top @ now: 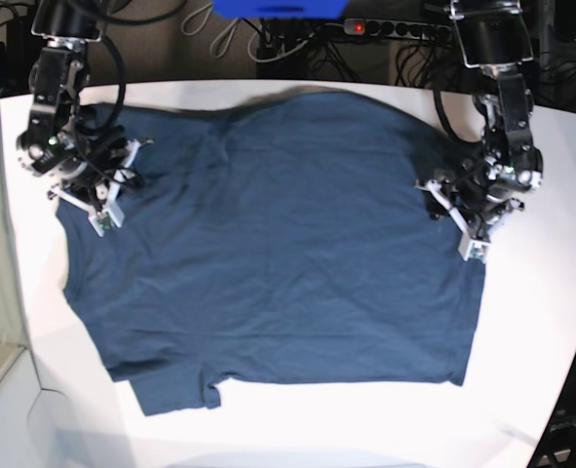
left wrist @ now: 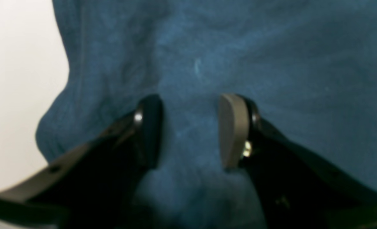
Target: Layout the t-shirt on the table in an organized manner, then fold the t-shirt properly
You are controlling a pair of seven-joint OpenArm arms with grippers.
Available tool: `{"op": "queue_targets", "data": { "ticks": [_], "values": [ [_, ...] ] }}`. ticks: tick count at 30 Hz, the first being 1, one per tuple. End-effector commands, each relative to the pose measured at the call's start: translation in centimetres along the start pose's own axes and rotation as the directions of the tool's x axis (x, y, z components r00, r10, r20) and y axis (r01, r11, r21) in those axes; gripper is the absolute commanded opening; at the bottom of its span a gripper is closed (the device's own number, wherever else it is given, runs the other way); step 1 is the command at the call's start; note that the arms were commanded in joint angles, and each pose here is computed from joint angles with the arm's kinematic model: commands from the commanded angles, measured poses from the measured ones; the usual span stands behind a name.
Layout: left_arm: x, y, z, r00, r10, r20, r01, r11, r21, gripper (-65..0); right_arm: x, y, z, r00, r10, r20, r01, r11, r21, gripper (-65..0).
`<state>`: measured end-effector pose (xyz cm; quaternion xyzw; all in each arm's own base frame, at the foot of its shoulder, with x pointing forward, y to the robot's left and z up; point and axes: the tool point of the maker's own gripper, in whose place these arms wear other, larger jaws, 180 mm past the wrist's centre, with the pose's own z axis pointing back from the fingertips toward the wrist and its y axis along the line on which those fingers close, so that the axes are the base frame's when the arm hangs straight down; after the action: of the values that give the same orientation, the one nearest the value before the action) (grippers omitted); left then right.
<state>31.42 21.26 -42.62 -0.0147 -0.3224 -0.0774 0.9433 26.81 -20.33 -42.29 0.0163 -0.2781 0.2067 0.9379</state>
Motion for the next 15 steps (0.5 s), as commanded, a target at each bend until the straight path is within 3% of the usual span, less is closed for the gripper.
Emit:
{"op": "queue_targets", "data": {
  "ticks": [1, 6, 15],
  "values": [
    [1.1, 0.5, 0.2, 1.000, -0.003, 0.027, 0.003, 1.000, 0.010, -36.0, 0.7, -0.9, 0.6, 1.000, 0.019, 0.013, -0.019, 0.999, -0.028, -50.9],
    [1.1, 0.4, 0.2, 1.000, -0.002, 0.029, 0.002, 1.000, 0.009, -36.0, 0.9, -1.4, 1.5, 0.999, 0.043, 0.022, -0.042, 0.998, -0.053, -65.0],
    [1.2, 0.4, 0.2, 1.000, 0.000, 0.030, 0.000, 1.000, 0.007, -36.0, 2.3, -0.1, 5.7, 0.986, 0.138, 0.092, -0.127, 0.985, -0.118, -65.0]
  ]
}}
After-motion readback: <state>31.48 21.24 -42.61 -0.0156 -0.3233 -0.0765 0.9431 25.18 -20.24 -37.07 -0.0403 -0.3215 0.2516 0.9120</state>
